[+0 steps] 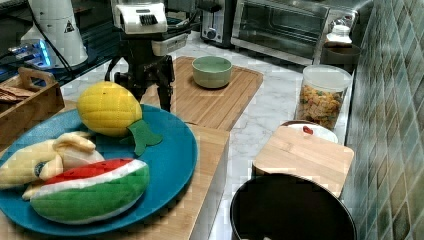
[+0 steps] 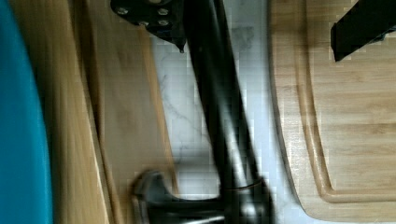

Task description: Open the drawer.

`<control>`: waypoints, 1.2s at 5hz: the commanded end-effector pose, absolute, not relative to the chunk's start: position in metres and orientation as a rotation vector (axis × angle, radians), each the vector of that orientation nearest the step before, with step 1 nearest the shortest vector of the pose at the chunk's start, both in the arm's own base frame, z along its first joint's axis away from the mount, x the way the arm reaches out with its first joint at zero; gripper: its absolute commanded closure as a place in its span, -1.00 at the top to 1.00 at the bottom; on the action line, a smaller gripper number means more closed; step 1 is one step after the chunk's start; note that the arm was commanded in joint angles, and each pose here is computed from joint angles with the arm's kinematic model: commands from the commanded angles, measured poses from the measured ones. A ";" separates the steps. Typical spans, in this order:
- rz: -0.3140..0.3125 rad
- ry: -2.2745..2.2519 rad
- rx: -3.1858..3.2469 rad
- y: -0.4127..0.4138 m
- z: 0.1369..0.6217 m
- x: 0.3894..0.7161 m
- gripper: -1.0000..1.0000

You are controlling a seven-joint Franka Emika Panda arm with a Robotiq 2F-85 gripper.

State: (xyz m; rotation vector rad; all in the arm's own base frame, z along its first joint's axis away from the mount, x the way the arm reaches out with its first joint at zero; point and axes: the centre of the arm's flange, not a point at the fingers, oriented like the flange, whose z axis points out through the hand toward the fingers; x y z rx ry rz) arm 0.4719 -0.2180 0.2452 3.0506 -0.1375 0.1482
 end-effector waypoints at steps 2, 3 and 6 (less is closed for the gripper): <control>0.015 0.560 3.196 0.068 0.239 0.433 1.00; 0.053 0.516 3.182 0.071 0.255 0.420 1.00; 0.053 0.516 3.182 0.071 0.255 0.420 1.00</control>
